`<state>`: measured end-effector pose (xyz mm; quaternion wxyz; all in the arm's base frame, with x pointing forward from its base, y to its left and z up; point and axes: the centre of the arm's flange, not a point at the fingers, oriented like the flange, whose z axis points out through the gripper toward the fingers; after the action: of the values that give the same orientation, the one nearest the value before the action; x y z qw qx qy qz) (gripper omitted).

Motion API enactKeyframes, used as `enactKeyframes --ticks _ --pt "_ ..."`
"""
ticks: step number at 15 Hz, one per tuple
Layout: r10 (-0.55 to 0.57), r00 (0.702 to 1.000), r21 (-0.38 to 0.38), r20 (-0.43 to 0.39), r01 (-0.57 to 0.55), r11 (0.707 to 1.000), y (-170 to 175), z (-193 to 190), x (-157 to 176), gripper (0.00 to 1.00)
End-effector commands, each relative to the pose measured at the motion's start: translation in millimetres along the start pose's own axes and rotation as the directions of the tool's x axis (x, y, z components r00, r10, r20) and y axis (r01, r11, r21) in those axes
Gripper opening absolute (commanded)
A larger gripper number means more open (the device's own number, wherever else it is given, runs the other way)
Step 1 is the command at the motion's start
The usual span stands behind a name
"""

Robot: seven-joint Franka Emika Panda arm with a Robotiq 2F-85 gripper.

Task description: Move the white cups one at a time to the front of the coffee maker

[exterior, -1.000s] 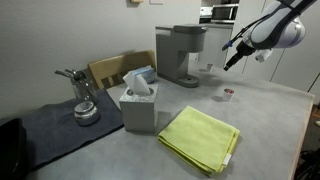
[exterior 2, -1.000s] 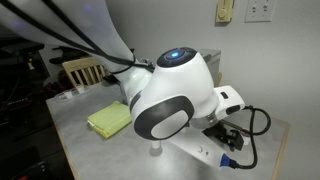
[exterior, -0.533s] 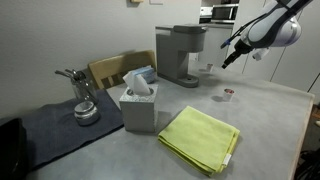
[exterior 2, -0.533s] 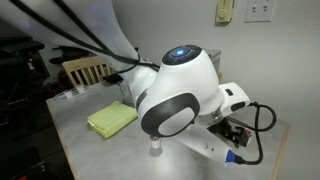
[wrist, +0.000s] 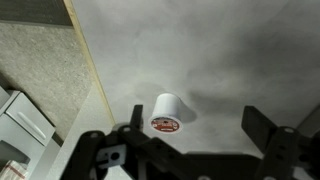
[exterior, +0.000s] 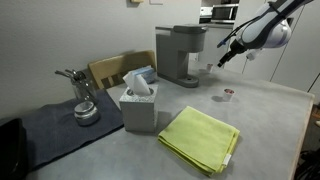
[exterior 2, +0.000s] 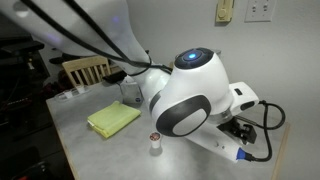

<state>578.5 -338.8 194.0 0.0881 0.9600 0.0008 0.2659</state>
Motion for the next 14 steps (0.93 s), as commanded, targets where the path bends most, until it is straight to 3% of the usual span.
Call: enactKeyframes --ticks 1,6,14 --pt "-0.004 1.000 0.029 -0.020 0.005 1.000 18 16 13 1.00" --pt "0.025 0.999 0.085 -0.030 -0.023 0.996 29 27 26 1.00" --pt "0.030 1.000 0.099 -0.011 -0.028 0.995 57 39 45 1.00"
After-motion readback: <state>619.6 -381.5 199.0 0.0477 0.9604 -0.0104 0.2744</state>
